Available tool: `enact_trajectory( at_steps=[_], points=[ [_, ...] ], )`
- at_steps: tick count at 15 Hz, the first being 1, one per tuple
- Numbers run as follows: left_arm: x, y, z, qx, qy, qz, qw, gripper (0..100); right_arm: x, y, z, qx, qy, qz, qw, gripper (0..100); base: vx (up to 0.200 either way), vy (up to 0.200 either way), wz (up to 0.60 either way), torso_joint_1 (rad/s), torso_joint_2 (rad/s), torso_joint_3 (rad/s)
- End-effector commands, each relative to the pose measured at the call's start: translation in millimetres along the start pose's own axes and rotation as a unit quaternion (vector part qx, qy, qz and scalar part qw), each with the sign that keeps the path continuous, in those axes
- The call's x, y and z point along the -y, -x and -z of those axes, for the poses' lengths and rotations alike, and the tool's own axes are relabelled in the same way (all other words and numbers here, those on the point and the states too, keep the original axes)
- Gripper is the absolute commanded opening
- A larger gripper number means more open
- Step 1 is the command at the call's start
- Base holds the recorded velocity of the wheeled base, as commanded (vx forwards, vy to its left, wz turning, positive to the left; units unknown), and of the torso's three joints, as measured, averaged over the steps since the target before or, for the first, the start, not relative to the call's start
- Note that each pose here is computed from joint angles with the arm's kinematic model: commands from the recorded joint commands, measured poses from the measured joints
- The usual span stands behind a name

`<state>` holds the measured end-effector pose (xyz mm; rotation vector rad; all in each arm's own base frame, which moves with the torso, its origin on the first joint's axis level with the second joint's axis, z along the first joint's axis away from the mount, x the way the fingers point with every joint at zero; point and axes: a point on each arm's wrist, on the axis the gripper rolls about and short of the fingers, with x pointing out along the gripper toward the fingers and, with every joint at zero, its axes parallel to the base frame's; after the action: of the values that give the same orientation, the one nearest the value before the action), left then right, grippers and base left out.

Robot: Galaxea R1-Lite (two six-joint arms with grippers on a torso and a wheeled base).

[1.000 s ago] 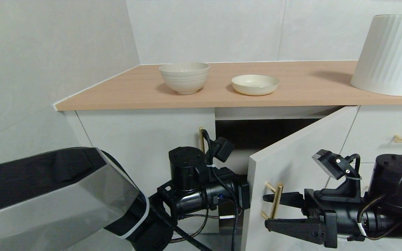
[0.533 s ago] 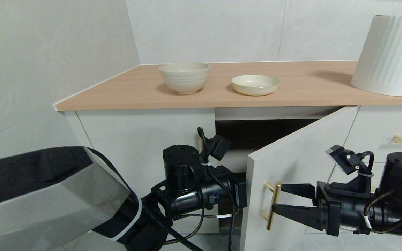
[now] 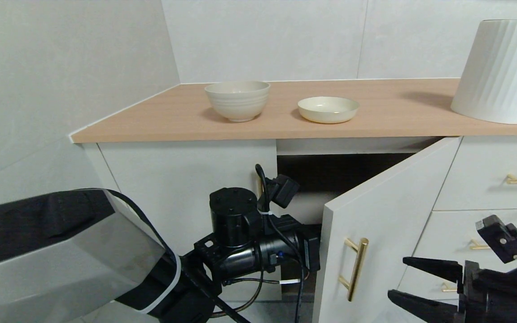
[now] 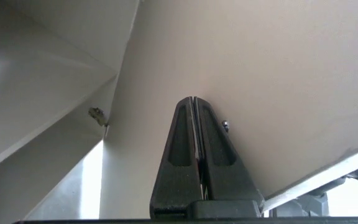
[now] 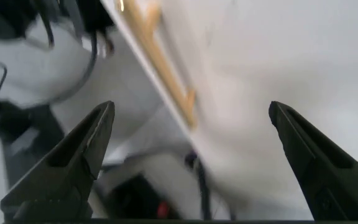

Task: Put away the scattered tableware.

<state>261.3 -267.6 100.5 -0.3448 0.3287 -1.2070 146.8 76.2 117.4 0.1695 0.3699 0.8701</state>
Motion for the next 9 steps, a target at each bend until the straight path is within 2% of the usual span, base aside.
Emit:
enact_trajectory(
  at_steps=[1,4,7,9],
  points=[
    [1.2,0,0.5,-0.001,0.000,0.001,1.0000,0,-12,18,-9,0.033,0.020,-0.006,0.999,100,0.000,0.000,0.00,0.000,0.00,0.000],
    [0.9,-2,-0.3,-0.001,0.000,0.002,1.0000,0,-12,18,-10,0.034,0.020,-0.007,0.999,100,-0.200,0.000,0.00,0.002,0.00,0.006],
    [-4.7,-15,-3.2,-0.005,0.002,0.001,1.0000,0,-12,18,-10,0.033,0.021,-0.009,0.999,100,-0.200,0.000,0.00,0.004,0.00,0.001],
    [-13.0,-34,-8.7,-0.015,0.008,-0.004,0.9999,0,-12,17,-9,0.029,0.019,-0.008,0.999,100,0.000,0.000,0.00,0.000,0.00,0.000]
  ],
)
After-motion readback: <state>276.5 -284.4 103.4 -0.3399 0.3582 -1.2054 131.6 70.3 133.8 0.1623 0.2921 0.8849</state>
